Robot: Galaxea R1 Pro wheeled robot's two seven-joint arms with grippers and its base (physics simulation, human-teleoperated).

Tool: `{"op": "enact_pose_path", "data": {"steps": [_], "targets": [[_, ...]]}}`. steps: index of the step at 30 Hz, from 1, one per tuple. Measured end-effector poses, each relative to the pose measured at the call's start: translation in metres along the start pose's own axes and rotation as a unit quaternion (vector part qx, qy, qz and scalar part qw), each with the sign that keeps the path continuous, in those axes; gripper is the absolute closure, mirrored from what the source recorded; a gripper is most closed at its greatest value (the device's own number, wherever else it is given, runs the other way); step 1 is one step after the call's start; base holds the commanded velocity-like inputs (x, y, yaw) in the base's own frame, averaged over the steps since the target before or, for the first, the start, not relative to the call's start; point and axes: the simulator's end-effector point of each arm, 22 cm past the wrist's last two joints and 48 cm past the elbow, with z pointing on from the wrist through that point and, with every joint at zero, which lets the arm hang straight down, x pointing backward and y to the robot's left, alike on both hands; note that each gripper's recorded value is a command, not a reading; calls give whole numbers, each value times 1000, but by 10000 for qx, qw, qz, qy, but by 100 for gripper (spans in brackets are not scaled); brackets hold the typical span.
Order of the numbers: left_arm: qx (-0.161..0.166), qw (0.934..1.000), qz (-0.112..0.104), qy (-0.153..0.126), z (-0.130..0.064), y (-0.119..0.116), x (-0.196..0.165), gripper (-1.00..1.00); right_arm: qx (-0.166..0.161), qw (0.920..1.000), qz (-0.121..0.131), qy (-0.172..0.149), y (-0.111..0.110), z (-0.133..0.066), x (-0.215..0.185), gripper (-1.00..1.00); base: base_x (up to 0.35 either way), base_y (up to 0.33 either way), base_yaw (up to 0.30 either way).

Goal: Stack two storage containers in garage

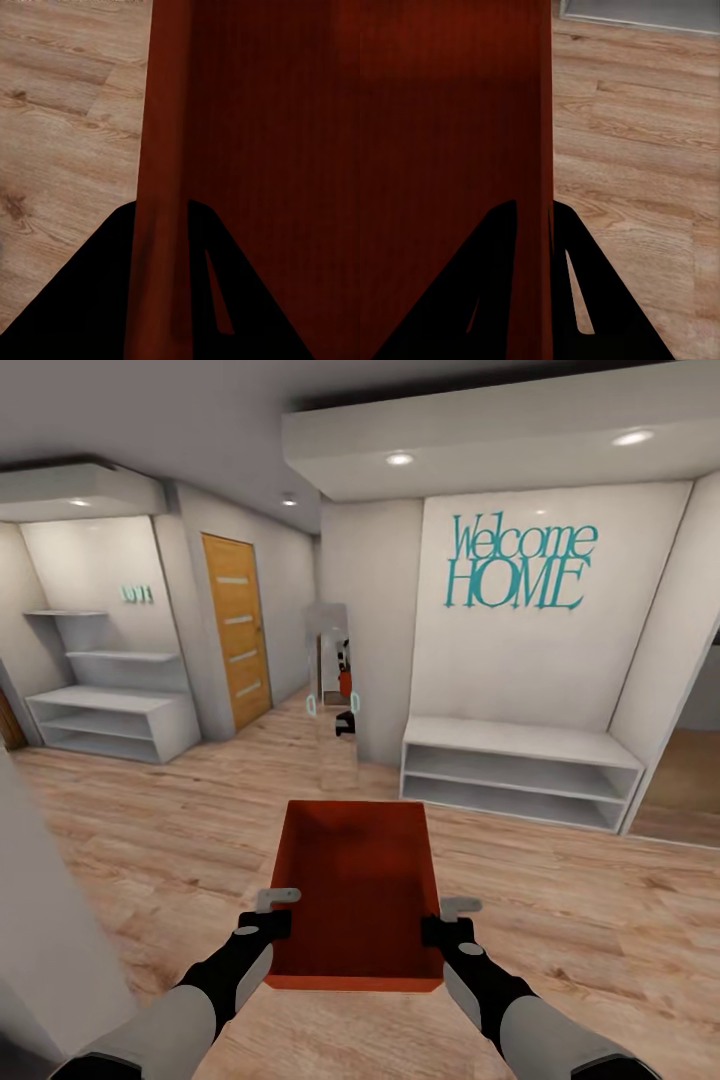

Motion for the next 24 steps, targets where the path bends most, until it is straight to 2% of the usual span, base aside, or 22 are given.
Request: {"op": "enact_pose_path", "data": {"steps": [24], "targets": [[-14,10000,4,47,0,2,5,100,16,10000,-22,40,1,0,4,100,323,0,0]]}}
